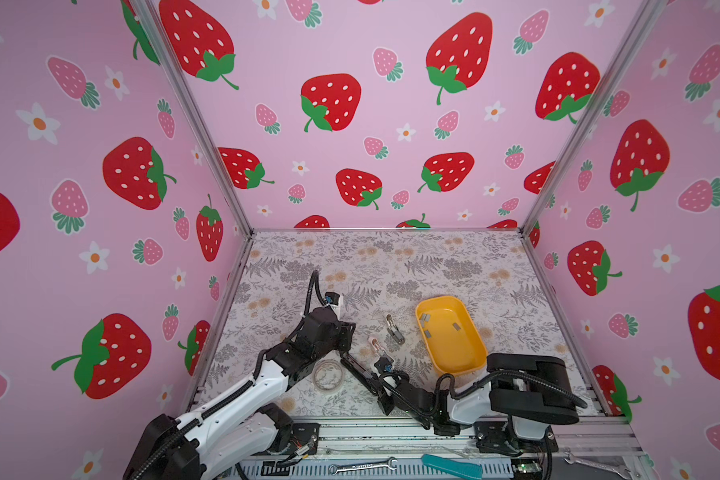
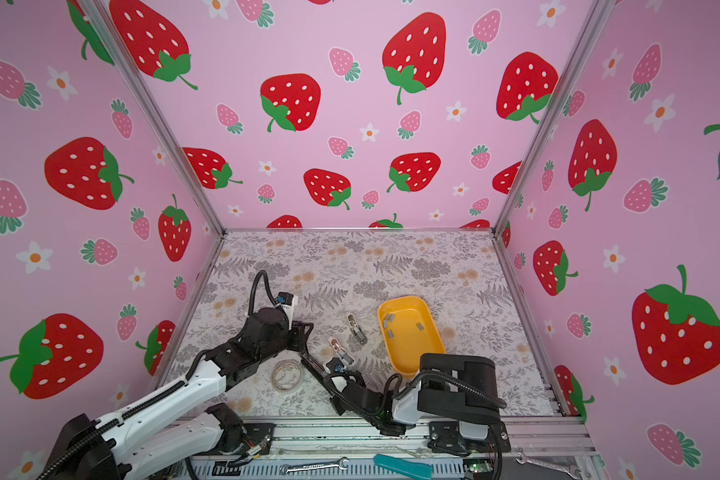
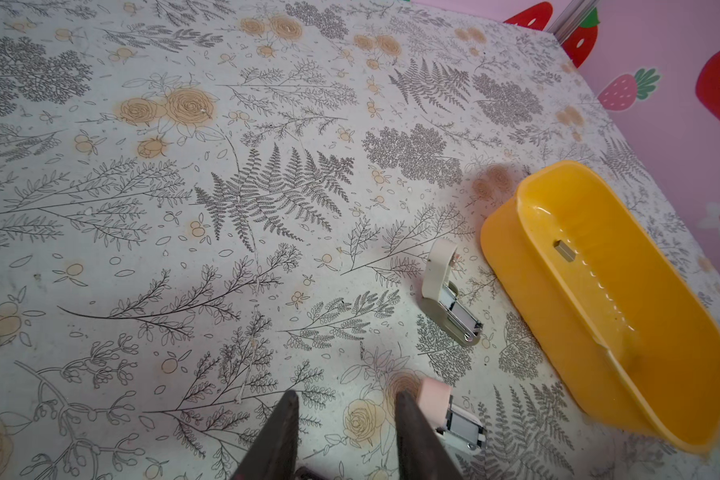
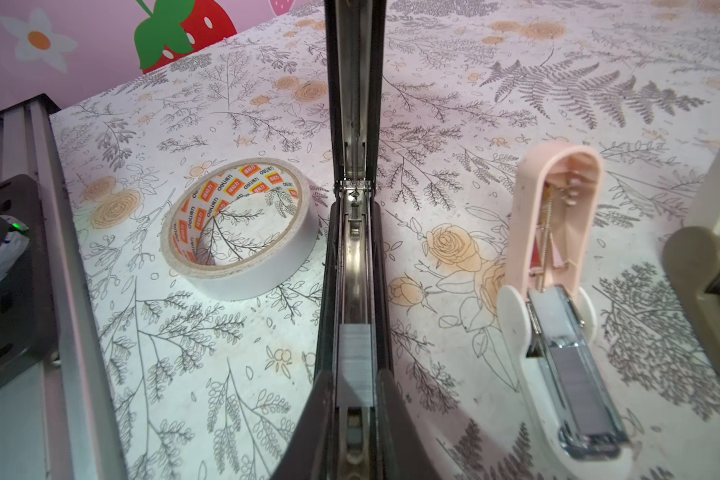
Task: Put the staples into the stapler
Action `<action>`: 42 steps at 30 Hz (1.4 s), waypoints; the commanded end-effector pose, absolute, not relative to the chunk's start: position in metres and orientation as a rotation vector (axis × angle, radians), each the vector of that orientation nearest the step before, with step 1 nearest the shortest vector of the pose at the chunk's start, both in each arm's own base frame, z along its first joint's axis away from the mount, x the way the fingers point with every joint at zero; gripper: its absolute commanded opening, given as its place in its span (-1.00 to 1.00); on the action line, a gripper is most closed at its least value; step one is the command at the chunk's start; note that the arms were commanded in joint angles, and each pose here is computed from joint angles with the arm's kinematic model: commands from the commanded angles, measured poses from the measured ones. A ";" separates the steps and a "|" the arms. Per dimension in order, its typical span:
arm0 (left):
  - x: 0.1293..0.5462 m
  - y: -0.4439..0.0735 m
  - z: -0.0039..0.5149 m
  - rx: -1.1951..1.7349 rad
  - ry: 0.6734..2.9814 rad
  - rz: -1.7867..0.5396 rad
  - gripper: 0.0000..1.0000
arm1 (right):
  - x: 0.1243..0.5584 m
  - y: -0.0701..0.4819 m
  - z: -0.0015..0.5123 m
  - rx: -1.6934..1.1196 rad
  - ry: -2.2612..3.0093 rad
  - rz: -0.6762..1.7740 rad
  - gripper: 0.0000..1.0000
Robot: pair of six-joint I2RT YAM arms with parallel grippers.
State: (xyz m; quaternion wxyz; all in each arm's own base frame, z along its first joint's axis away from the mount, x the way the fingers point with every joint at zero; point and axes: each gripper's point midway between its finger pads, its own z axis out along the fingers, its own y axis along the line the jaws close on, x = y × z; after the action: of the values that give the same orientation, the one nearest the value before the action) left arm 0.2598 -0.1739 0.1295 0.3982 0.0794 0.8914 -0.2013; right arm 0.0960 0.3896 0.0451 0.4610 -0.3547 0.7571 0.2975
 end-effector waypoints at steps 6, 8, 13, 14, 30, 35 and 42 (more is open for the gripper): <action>0.216 -0.204 0.105 0.319 2.376 -0.698 -0.20 | 0.111 0.392 0.083 -0.674 1.770 0.800 -1.00; 0.209 -0.211 0.101 0.306 2.387 -0.736 -0.20 | 0.111 0.391 0.085 -0.662 1.766 0.814 -1.00; 0.200 -0.213 0.091 0.186 2.391 -0.753 -0.21 | 0.109 0.390 0.084 -0.658 1.763 0.831 -1.00; 0.199 -0.213 0.088 0.164 2.384 -0.765 -0.21 | 0.109 0.390 0.084 -0.655 1.765 0.832 -1.00; 0.177 -0.223 0.062 0.266 2.328 -0.579 -0.14 | 0.111 0.382 0.084 -0.632 1.752 0.841 -1.00; 0.172 -0.229 0.059 0.309 2.316 -0.562 -0.10 | 0.111 0.381 0.083 -0.628 1.752 0.843 -1.00; 0.168 -0.231 0.059 0.330 2.296 -0.542 0.07 | 0.112 0.380 0.082 -0.619 1.751 0.836 -1.00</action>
State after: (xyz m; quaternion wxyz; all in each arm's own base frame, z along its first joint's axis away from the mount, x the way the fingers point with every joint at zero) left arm 0.1973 -0.2381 0.1070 0.4647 0.1415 0.8520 -0.1954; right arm 0.0974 0.3728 0.0497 0.4871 -0.3349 0.7450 0.3091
